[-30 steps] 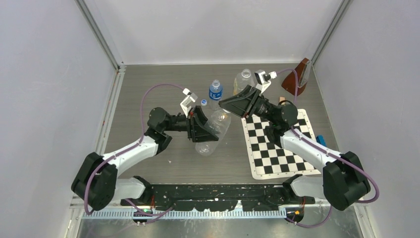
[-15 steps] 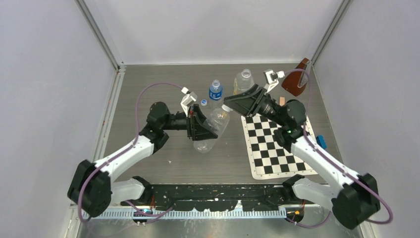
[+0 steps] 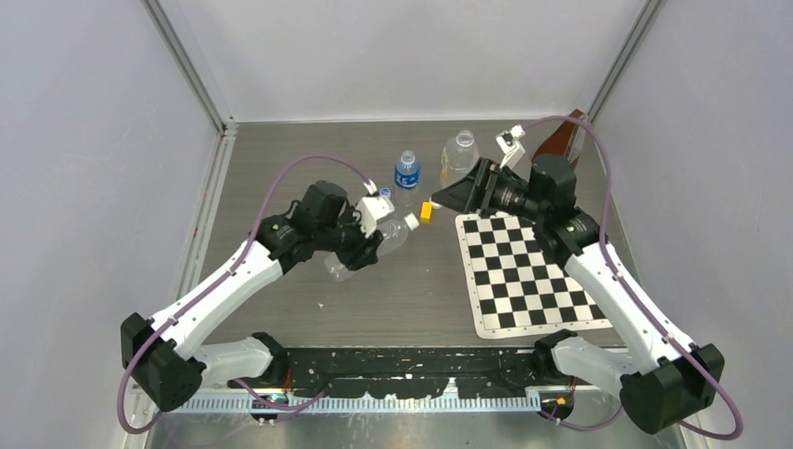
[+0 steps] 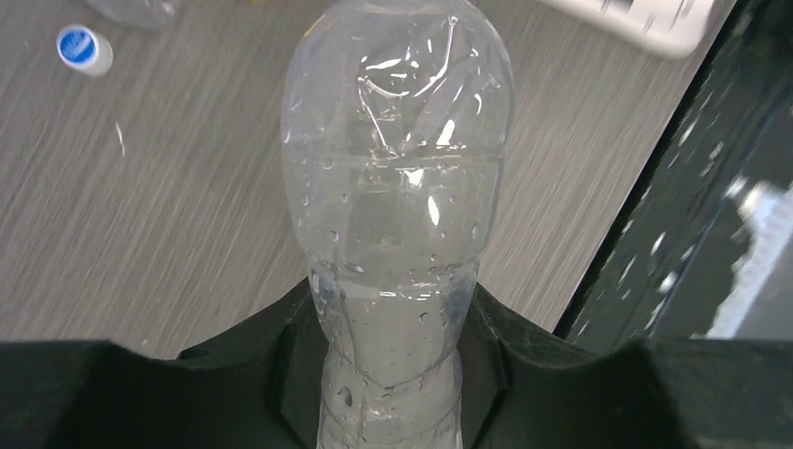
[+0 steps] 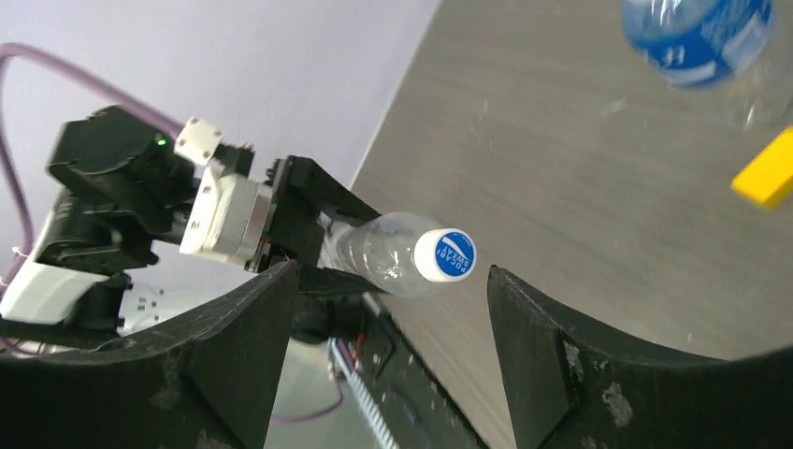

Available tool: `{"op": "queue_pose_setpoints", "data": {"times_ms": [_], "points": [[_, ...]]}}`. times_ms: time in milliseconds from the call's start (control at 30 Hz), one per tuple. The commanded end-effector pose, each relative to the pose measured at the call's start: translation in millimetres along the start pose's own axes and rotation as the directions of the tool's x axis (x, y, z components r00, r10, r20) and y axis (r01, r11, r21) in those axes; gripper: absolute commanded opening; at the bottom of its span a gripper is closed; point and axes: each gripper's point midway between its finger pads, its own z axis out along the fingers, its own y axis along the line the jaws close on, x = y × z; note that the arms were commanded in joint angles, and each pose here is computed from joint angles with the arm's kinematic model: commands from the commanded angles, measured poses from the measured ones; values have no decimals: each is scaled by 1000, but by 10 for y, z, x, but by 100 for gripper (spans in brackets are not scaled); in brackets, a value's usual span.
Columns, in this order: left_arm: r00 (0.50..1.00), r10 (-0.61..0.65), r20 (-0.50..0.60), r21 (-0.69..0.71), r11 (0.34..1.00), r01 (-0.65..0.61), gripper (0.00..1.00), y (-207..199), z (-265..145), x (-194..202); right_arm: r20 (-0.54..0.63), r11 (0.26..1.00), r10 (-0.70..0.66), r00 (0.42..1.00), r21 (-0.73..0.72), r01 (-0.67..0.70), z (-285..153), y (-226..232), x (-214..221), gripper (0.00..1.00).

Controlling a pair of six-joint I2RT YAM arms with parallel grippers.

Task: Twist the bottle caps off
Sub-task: Unscrew the bottle cap from the plastic bottle.

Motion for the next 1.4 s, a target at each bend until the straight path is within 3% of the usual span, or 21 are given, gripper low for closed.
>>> {"op": "queue_pose_setpoints", "data": {"times_ms": [0, 200, 267, 367, 633, 1033, 1133, 1367], "points": [[949, 233, -215, -83, 963, -255, 0, 183, -224, 452, -208, 990, 104, 973, -70, -121, -10, -3, 399, 80], [914, 405, 33, -59, 914, -402, 0, -58, -242, 143, -337, 932, 266, 903, -151, -330, 146, -9, 623, 78], [905, 421, 66, -56, 907, -418, 0, -97, -248, 94, -337, 915, 278, 900, -192, -354, 192, 22, 633, 77], [899, 434, 59, -43, 901, -432, 0, -114, -236, 100, -377, 897, 311, 873, -187, -400, 248, 46, 736, 75], [889, 457, 45, -54, 889, -454, 0, -96, -232, 91, -424, 874, 338, 840, -190, -447, 382, 65, 872, 59], [888, 458, 26, -72, 887, -456, 0, -62, -246, 129, -488, 885, 329, 809, -140, -444, 288, -18, 1070, 56], [888, 459, 25, -74, 887, -456, 0, -58, -245, 130, -493, 910, 278, 825, -140, -390, 250, -32, 1095, 49], [888, 458, 40, -67, 888, -455, 0, -79, -234, 104, -500, 918, 256, 828, -144, -370, 218, -17, 1110, 48]]}}
